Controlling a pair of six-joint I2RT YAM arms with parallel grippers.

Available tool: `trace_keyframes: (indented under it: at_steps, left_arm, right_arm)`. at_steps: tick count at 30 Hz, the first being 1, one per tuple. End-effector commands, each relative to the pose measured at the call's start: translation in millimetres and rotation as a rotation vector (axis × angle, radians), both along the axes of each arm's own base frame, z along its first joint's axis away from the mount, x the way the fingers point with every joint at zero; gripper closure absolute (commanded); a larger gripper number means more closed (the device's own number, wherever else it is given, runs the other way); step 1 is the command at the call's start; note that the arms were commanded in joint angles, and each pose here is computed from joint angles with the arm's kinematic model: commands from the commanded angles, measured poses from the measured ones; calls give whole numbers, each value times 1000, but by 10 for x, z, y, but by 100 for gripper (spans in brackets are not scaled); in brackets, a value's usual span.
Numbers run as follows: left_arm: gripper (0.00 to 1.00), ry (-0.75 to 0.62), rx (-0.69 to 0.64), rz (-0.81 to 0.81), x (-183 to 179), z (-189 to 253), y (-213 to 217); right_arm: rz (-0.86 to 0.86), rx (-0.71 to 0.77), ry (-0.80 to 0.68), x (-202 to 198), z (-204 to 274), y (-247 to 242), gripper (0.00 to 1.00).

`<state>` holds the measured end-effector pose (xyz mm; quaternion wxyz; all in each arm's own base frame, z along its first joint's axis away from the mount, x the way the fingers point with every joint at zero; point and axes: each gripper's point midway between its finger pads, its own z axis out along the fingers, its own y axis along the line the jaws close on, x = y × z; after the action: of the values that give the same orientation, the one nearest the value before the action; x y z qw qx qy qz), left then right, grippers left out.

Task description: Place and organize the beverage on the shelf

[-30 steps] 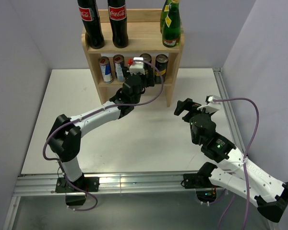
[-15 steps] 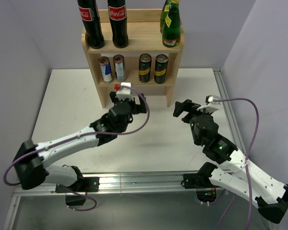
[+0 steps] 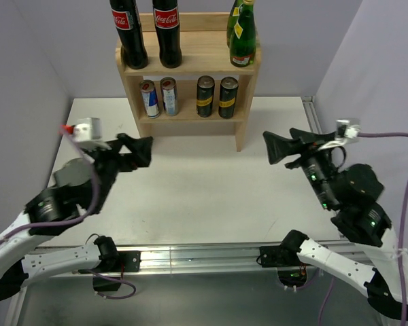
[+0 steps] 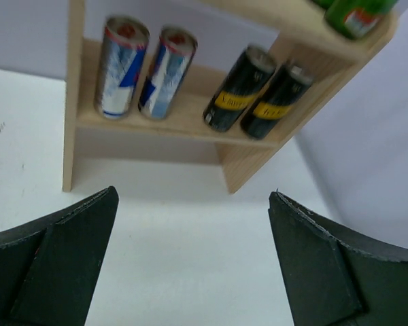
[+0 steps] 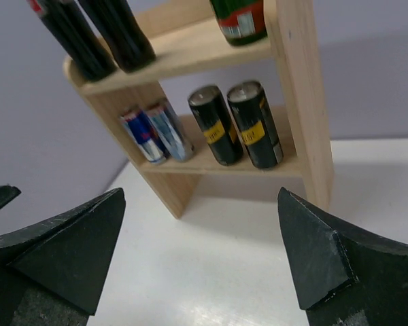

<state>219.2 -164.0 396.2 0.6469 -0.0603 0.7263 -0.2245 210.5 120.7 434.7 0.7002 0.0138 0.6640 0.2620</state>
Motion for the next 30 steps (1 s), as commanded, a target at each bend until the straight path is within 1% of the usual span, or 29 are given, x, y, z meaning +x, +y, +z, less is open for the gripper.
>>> trace_keyframes:
  at_steps: [1, 7, 14, 30]
  left_arm:
    - [1, -40, -12, 29, -122, 247, 327]
    - [1, -87, -15, 47, -145, 382, 453]
    - [1, -79, -1, 64, -114, 359, 438]
    - [1, -93, 12, 55, -93, 332, 389]
  right_arm:
    - [35, -10, -43, -187, 184, -111, 0]
    - [-20, 4, -69, -234, 262, -289, 0]
    - [-46, -7, -47, -180, 206, -297, 0]
    - [-47, -14, -22, -144, 99, -259, 0]
